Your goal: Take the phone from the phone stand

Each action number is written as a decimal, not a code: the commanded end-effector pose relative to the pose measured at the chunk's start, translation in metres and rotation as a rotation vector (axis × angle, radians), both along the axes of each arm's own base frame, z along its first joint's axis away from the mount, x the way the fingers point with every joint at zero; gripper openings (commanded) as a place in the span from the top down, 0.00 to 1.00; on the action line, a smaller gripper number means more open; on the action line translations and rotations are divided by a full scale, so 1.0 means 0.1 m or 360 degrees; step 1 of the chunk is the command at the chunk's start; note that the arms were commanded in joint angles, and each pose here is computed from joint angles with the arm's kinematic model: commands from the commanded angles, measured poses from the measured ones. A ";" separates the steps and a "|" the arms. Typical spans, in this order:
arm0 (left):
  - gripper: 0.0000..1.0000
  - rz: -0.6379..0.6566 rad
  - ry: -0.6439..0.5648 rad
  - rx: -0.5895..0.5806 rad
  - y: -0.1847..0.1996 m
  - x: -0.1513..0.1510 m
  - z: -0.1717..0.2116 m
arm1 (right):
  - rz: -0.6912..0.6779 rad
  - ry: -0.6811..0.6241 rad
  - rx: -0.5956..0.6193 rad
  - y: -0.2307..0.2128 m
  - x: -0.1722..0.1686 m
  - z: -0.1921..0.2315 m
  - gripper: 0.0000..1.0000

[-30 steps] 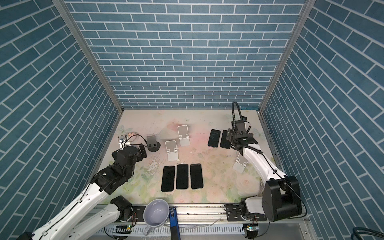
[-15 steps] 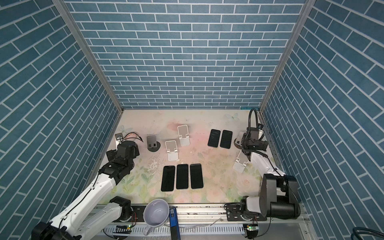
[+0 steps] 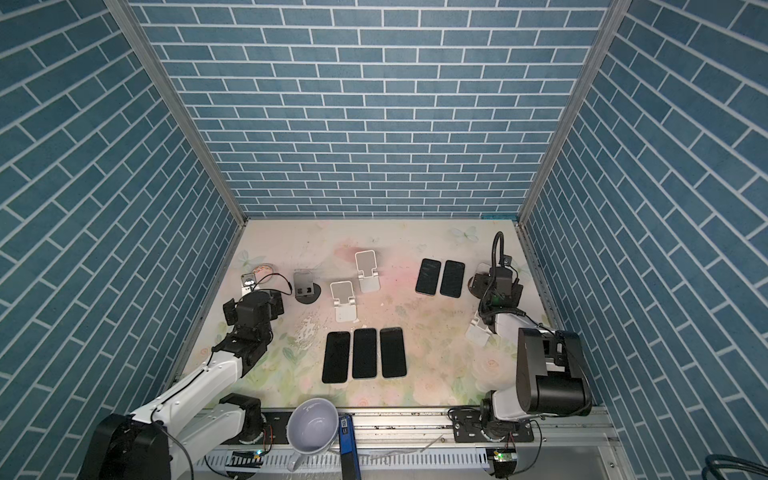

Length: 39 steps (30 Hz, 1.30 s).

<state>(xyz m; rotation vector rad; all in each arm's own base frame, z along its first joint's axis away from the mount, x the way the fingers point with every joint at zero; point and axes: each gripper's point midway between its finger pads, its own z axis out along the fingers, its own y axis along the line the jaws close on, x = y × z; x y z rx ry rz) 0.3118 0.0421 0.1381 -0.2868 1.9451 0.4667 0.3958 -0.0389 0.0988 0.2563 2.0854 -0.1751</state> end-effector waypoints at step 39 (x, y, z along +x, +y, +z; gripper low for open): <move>0.00 -0.0370 -0.0232 -0.0143 -0.08 0.66 -0.37 | 0.0202 -0.0260 -0.0098 0.12 -0.03 -0.09 0.01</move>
